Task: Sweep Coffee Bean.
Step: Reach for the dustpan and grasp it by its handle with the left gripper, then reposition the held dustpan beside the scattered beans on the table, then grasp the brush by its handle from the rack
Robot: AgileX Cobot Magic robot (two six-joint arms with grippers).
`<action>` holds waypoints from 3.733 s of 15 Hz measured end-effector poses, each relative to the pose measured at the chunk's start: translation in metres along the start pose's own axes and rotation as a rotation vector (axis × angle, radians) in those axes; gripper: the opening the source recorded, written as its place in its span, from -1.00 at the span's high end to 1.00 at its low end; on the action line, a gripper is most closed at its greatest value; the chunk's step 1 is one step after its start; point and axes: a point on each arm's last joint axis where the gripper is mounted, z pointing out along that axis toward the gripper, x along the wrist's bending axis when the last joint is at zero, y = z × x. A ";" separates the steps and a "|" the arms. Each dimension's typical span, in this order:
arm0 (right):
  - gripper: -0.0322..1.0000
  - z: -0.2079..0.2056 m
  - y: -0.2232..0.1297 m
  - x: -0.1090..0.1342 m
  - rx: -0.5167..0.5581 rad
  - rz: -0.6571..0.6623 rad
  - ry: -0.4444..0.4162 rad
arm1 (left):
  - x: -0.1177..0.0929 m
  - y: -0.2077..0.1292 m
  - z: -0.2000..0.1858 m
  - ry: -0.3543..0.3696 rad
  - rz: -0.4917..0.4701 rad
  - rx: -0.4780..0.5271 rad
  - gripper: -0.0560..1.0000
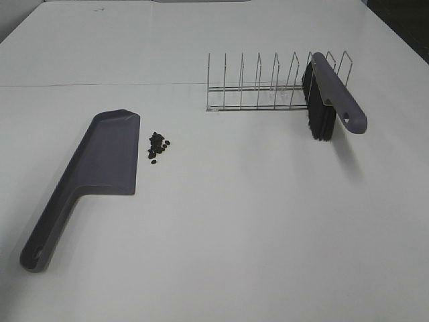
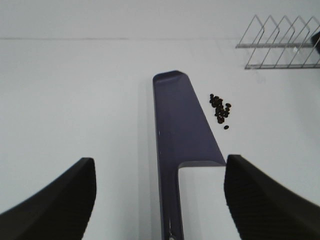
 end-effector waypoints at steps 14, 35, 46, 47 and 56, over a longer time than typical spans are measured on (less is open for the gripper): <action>-0.52 0.000 0.000 0.000 0.000 0.000 0.000 | 0.001 -0.030 0.184 0.006 -0.090 0.764 -0.36; -0.52 0.000 0.000 0.000 0.000 0.000 0.001 | -0.012 -0.068 0.265 0.156 -0.049 0.952 0.38; -0.52 0.000 0.000 0.000 0.000 0.000 0.001 | -0.022 -0.018 0.227 0.127 -0.077 0.771 0.38; -0.52 0.000 0.000 0.000 0.000 0.000 0.001 | -0.022 -0.018 0.226 0.127 -0.077 0.772 0.38; -0.52 0.057 0.067 -0.011 -0.088 0.072 0.003 | -0.022 -0.018 0.226 0.126 -0.074 0.773 0.38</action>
